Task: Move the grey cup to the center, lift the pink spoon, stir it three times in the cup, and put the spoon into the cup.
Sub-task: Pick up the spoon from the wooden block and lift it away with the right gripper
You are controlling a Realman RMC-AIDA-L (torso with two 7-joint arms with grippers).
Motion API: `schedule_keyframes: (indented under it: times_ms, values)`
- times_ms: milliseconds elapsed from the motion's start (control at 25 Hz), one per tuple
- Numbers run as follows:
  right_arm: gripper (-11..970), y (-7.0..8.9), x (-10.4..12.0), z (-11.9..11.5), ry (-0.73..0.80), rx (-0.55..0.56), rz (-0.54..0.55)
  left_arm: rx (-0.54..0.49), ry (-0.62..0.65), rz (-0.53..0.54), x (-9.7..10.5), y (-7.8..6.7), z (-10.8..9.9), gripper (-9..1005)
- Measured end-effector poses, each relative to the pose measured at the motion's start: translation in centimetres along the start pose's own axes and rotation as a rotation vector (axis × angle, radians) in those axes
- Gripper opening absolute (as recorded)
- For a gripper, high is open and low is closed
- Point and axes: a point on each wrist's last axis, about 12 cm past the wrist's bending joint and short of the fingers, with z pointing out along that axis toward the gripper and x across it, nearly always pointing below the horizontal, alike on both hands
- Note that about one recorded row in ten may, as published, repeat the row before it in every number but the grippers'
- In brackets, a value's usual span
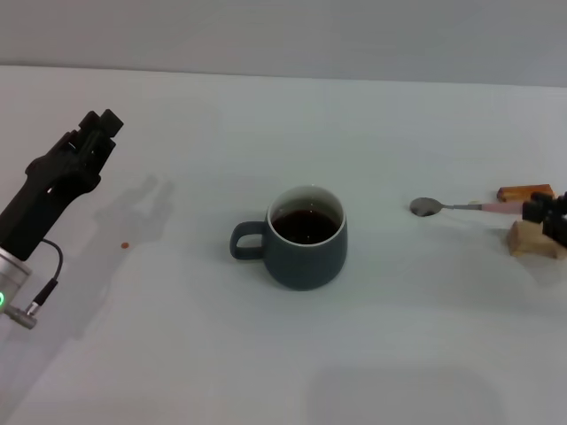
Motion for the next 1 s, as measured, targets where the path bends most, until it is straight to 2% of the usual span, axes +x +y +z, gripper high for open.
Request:
schedule_keyframes:
  times_ms: [560,1000]
  values:
    - [87,-0.9,-4.4,2.4,-0.063,-0.02,-0.056,-0.009,0.008,-0.008,0.6,-0.2,0.0,316]
    - [87,-1.4,-7.0,4.3,-0.079,-0.02,-0.116,-0.003,-0.001,-0.008,0.4,-0.3,0.4,315]
